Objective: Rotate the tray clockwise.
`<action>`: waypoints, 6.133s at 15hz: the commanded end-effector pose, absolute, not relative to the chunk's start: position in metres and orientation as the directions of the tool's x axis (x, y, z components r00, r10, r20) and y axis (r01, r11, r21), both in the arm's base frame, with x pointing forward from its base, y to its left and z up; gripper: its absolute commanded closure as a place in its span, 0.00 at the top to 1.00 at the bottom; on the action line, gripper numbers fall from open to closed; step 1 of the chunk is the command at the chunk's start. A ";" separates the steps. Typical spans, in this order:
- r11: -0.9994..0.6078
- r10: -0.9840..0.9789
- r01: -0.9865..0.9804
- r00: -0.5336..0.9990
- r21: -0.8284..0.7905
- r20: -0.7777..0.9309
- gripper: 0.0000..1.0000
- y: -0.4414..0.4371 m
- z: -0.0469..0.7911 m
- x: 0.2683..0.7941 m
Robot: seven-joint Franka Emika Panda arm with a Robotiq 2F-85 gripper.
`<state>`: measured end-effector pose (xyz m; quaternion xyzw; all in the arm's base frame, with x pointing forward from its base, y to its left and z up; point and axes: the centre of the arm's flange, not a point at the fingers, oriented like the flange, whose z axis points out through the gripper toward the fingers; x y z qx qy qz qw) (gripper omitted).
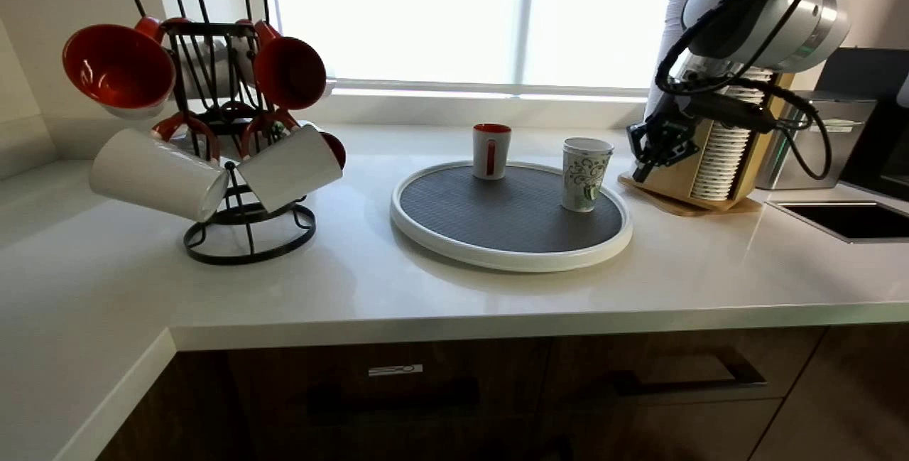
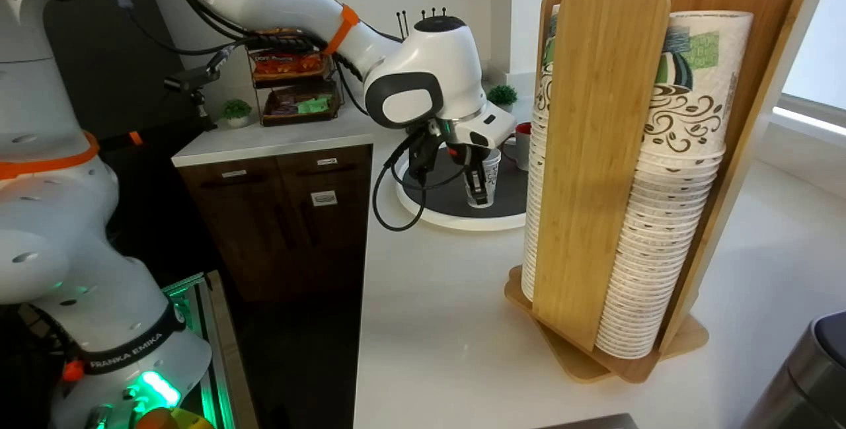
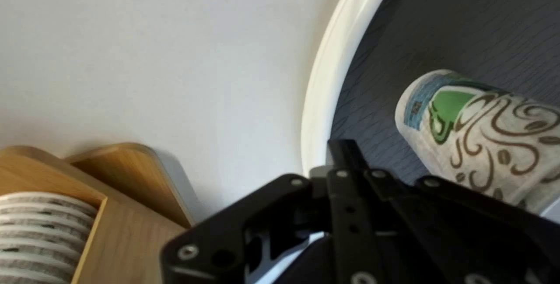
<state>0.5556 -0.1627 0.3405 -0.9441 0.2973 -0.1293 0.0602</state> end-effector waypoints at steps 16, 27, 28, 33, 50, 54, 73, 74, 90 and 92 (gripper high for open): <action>-0.765 -0.641 -0.595 0.668 -0.246 0.378 0.00 -0.166 0.297 0.602; -0.704 -0.710 -0.649 0.627 -0.289 0.322 0.00 -0.184 0.282 0.596; -0.701 -0.713 -0.650 0.626 -0.293 0.316 0.00 -0.184 0.281 0.595; -0.692 -0.722 -0.656 0.624 -0.302 0.300 0.00 -0.184 0.278 0.594; -0.788 -0.579 -0.529 0.811 -0.315 0.087 0.00 -0.121 0.300 0.547; -0.791 -0.551 -0.500 0.833 -0.353 0.056 0.00 -0.097 0.308 0.539; -0.706 -0.702 -0.602 0.665 -0.372 0.255 0.00 -0.169 0.307 0.587; -0.708 -0.700 -0.596 0.665 -0.380 0.262 0.00 -0.170 0.305 0.593; -0.723 -0.664 -0.560 0.725 -0.403 0.184 0.00 -0.182 0.266 0.618; -0.726 -0.654 -0.558 0.742 -0.403 0.150 0.00 -0.178 0.269 0.612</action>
